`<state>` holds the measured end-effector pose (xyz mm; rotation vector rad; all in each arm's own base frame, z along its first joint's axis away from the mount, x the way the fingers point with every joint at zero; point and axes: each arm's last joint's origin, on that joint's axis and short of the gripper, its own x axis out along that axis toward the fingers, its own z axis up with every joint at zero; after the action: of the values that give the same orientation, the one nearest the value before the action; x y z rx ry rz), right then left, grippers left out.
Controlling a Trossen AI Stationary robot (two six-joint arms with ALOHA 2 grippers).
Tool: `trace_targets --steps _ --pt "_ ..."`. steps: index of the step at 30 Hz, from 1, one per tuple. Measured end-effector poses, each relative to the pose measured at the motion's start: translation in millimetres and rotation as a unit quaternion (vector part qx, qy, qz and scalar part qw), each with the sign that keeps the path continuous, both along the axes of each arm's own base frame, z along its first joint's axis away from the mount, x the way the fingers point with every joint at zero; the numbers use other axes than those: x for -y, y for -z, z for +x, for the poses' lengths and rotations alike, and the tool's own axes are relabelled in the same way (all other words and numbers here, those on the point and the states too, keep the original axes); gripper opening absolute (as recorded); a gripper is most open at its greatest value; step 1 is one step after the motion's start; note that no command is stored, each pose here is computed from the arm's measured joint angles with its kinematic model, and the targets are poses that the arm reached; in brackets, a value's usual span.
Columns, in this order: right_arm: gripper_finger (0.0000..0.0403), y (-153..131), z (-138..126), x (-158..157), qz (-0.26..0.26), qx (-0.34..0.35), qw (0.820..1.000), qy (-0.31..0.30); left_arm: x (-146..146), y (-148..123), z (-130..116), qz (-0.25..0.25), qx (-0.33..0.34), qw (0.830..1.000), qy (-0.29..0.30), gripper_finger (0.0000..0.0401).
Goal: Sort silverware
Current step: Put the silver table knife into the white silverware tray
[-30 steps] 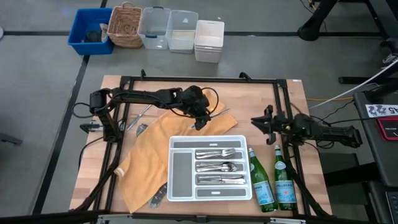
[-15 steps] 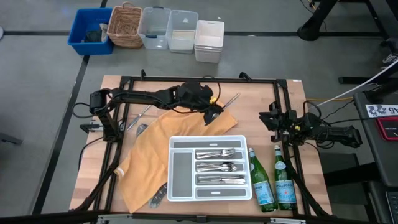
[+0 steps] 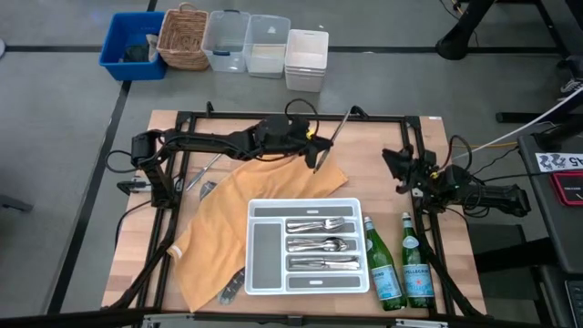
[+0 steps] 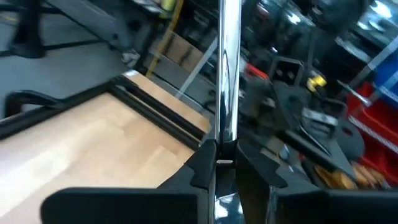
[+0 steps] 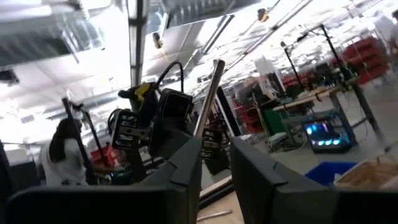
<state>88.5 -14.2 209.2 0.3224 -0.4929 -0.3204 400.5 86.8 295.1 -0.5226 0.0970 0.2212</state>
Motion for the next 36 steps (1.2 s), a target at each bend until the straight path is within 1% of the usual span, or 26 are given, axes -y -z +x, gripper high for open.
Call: trace_targets --steps 4,8,11,15,19,23,30,36 --pt "0.0112 0 0 1 0.042 0.015 0.999 0.002 -2 -2 0 -0.012 0.011 0.999 -0.04 0.0038" --pt "0.0146 1 -1 3 0.089 0.03 0.995 0.024 -4 -3 -1 -0.025 0.025 0.996 -0.08 0.0038" --pt "0.0159 4 3 3 0.098 0.017 0.995 0.023 -6 -5 -1 -0.046 0.039 0.993 -0.105 0.0038" --pt "0.016 4 9 3 0.102 0.008 0.995 0.014 -7 -5 -2 -0.063 0.049 0.988 -0.132 0.0038" --pt "0.0157 -7 20 4 0.105 -0.025 0.994 0.014 -7 -5 -2 -0.065 0.051 0.986 -0.141 0.0038" --pt "0.0156 -22 36 5 0.094 -0.063 0.993 0.021 -8 -5 -2 -0.064 0.049 0.986 -0.148 0.0038" --pt "0.0156 -41 79 7 0.093 -0.132 0.987 0.023 -7 -5 -2 -0.056 0.047 0.986 -0.147 0.0038" --pt "0.0156 -50 118 9 0.055 -0.191 0.979 0.036 -6 -5 -2 -0.041 0.042 0.988 -0.143 0.0038"
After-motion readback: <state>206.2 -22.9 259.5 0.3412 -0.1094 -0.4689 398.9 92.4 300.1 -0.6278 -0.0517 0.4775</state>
